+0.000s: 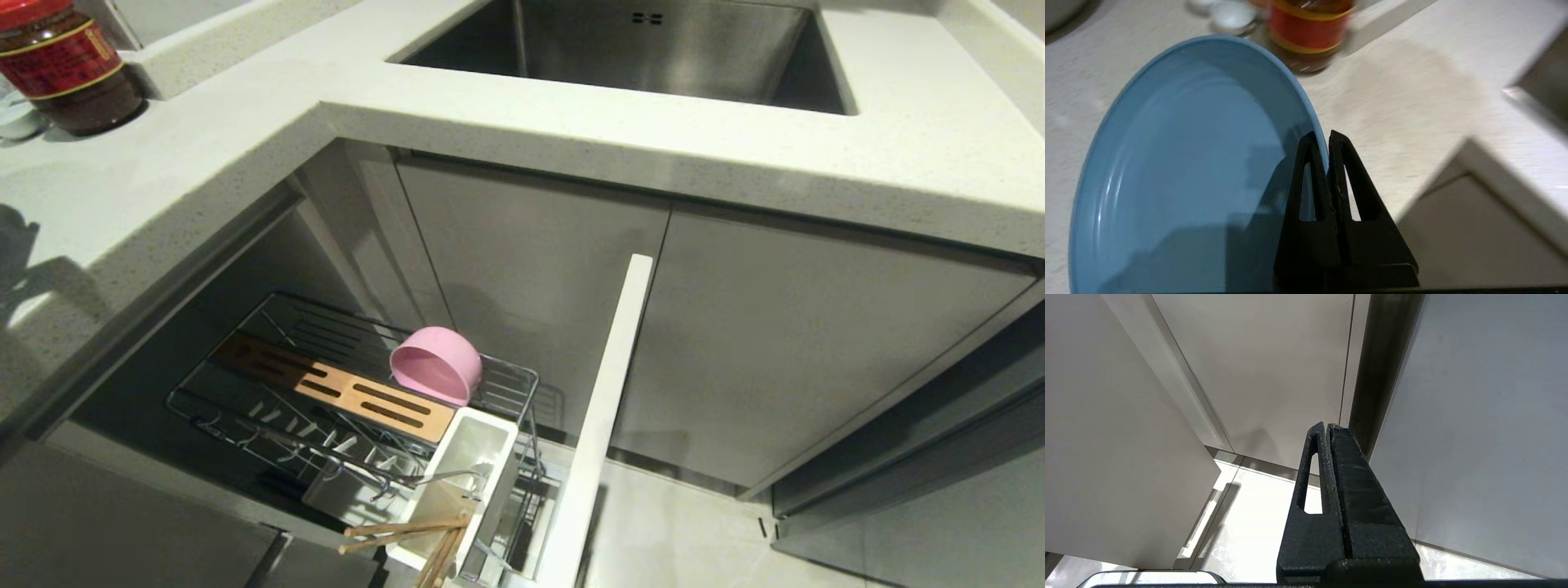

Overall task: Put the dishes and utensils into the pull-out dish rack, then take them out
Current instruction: Pick up the plate and place it in the cupboard

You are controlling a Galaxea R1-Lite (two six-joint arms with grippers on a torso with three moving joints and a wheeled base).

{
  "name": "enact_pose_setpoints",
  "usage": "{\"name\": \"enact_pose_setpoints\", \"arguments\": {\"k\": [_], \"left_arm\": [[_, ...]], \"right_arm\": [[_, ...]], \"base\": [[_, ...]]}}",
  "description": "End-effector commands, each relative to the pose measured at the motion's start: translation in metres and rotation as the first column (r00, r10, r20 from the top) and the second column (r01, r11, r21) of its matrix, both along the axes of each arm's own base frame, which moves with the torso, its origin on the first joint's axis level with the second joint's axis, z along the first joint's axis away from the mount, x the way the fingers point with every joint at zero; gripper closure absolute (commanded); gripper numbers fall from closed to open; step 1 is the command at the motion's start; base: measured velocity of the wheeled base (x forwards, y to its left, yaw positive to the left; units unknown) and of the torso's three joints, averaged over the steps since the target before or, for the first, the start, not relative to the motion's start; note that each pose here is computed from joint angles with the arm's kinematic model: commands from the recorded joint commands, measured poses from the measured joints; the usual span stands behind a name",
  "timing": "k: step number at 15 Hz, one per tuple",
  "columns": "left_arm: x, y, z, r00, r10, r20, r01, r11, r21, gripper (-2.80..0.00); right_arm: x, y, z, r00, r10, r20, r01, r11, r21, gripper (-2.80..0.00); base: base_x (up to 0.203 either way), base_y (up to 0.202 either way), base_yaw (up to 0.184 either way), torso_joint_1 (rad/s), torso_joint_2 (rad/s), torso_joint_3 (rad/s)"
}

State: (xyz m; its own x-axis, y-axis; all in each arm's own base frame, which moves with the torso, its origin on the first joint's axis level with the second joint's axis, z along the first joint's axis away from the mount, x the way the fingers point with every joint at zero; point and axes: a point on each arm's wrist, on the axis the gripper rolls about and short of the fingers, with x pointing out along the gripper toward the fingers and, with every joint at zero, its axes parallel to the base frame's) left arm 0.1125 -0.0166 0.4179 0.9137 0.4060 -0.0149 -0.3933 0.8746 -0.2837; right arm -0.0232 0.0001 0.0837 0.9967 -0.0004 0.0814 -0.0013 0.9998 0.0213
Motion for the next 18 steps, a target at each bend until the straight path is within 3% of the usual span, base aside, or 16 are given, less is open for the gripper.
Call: {"name": "enact_pose_setpoints", "arguments": {"k": [1,3,5,9,12,16,18], "left_arm": [[-0.031,-0.001,0.012,0.988,-0.104,0.115,0.109,0.993,-0.034,0.00],[-0.042,-0.005,0.018,0.962,-0.202,0.184,0.215,0.975,-0.054,0.00],[-0.048,-0.009,0.024,0.916,-0.286,0.279,0.319,0.944,-0.080,0.00],[-0.049,-0.030,0.021,0.803,-0.462,0.376,0.530,0.842,-0.097,0.00],[-0.048,-0.045,0.011,0.748,-0.546,0.378,0.619,0.780,-0.097,0.00],[-0.049,-0.058,0.007,0.661,-0.602,0.448,0.706,0.701,-0.101,0.00],[-0.045,-0.066,0.001,0.652,-0.617,0.440,0.718,0.689,-0.097,0.00]], "right_arm": [[0.002,0.000,-0.007,1.000,0.000,-0.025,0.000,1.000,0.000,0.00],[0.002,0.000,-0.007,1.000,0.000,-0.025,0.000,1.000,0.000,0.00],[0.002,0.000,-0.007,1.000,0.000,-0.025,0.000,1.000,0.000,0.00],[0.002,0.000,-0.007,1.000,0.000,-0.025,0.000,1.000,0.000,0.00],[0.002,0.000,-0.007,1.000,0.000,-0.025,0.000,1.000,0.000,0.00],[0.002,0.000,-0.007,1.000,0.000,-0.025,0.000,1.000,0.000,0.00],[0.002,0.000,-0.007,1.000,0.000,-0.025,0.000,1.000,0.000,0.00]], "base": [[0.000,0.000,0.000,0.000,0.00,0.000],[0.000,0.000,0.000,0.000,0.00,0.000],[0.000,0.000,0.000,0.000,0.00,0.000],[0.000,0.000,0.000,0.000,0.00,0.000],[0.000,0.000,0.000,0.000,0.00,0.000],[0.000,0.000,0.000,0.000,0.00,0.000],[0.000,0.000,0.000,0.000,0.00,0.000]]}}
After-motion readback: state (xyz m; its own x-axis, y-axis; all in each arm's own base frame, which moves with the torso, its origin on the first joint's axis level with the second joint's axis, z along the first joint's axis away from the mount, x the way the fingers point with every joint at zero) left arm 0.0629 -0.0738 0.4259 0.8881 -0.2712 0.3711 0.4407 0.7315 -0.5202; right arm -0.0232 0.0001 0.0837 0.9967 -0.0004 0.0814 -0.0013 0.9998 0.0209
